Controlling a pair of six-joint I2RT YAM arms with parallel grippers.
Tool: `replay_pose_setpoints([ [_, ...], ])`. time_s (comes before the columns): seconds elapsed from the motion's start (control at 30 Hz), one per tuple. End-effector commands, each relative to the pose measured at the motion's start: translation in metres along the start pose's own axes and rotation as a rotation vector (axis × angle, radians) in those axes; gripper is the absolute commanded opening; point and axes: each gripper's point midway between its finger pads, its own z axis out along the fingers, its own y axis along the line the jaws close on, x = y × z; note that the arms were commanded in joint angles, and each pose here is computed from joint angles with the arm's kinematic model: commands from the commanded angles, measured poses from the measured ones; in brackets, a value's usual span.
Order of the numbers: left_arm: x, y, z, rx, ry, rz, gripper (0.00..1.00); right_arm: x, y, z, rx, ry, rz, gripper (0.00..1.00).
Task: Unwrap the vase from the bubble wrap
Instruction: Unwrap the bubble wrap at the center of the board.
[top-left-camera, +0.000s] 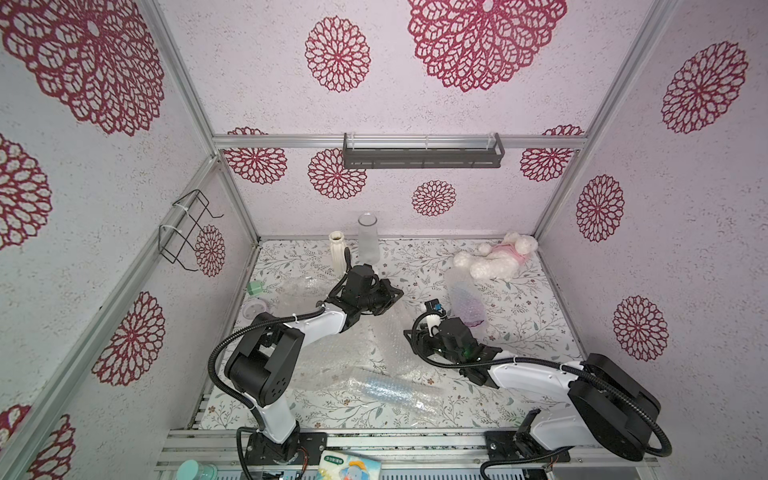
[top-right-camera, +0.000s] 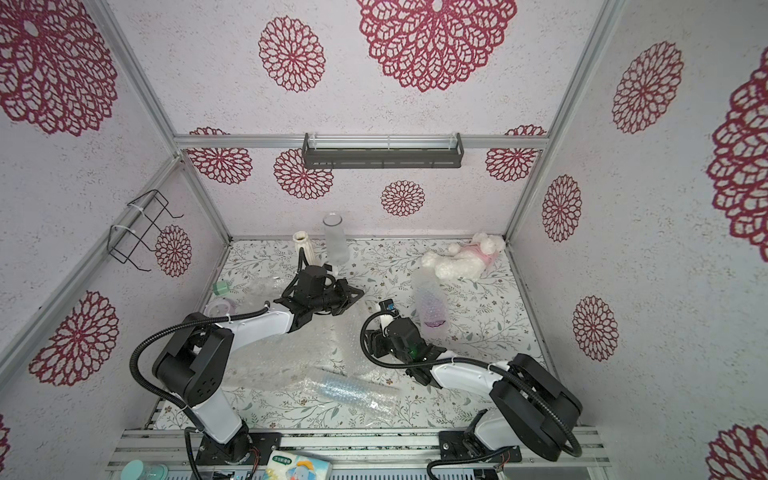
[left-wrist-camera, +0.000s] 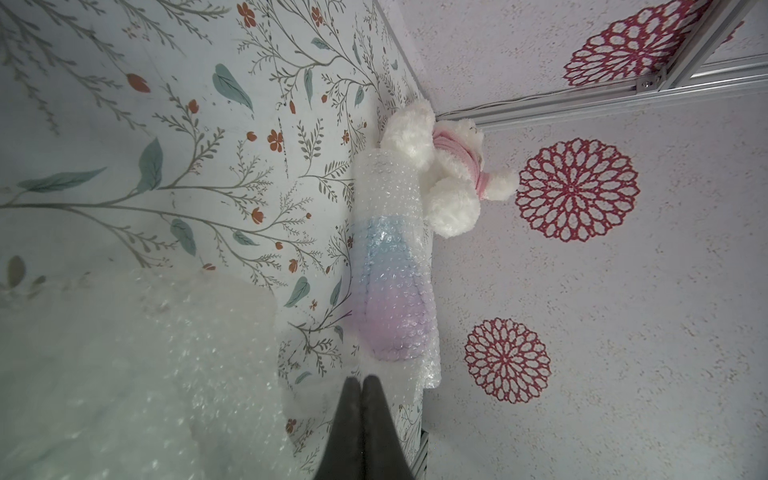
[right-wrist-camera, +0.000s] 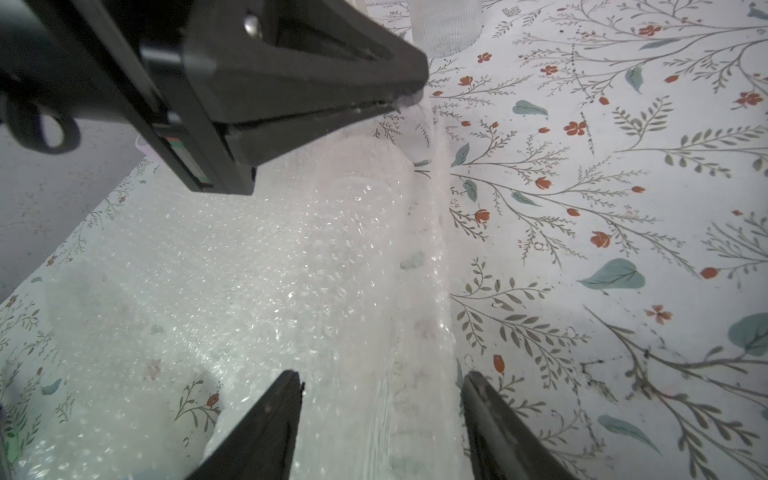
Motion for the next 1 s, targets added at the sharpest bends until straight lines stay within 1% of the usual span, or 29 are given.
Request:
replay_pose_setpoints([
  [0.0,0.002,-0.008,0.002,0.008,0.015,0.024,0.0,-0.005,-0.009,0.0,0.013,-0.033,0.022,0.64],
  [0.17,0.003,-0.012,0.0,0.006,0.016,0.036,0.0,-0.001,-0.026,0.002,0.039,-0.02,0.02,0.64],
  [0.3,0.002,-0.015,0.0,0.007,0.013,0.04,0.0,-0.002,-0.025,0.008,0.015,-0.005,0.014,0.63],
  [0.5,0.002,-0.014,0.001,-0.002,0.016,0.039,0.0,0.007,-0.015,0.02,-0.045,0.037,0.027,0.57],
  [0.53,0.002,-0.014,0.001,-0.003,0.015,0.039,0.0,0.008,-0.015,0.022,-0.047,0.042,0.03,0.54],
  [0.6,0.002,-0.013,0.0,-0.016,0.016,0.041,0.0,0.009,-0.015,0.023,-0.049,0.044,0.031,0.43],
  [0.63,0.002,-0.01,0.0,-0.031,0.018,0.044,0.0,0.007,-0.015,0.023,-0.046,0.042,0.03,0.32],
  [0.67,0.003,-0.006,-0.001,-0.051,0.021,0.044,0.04,0.006,-0.015,0.023,-0.042,0.036,0.03,0.16],
  [0.7,0.005,-0.002,-0.003,-0.067,0.023,0.043,0.07,0.003,-0.016,0.023,-0.035,0.029,0.029,0.07],
  [0.73,0.005,0.002,-0.005,-0.082,0.023,0.042,0.12,0.0,-0.017,0.022,-0.023,0.024,0.027,0.0],
  [0.77,0.005,0.005,-0.009,-0.09,0.022,0.041,0.2,-0.003,-0.018,0.022,-0.012,0.02,0.025,0.0],
  [0.9,0.002,0.014,-0.024,-0.124,0.008,0.045,0.58,-0.017,-0.021,0.019,0.019,-0.005,0.024,0.0],
  [0.97,0.001,0.018,-0.034,-0.15,-0.004,0.054,0.7,-0.022,-0.024,0.017,0.038,-0.015,0.033,0.0],
])
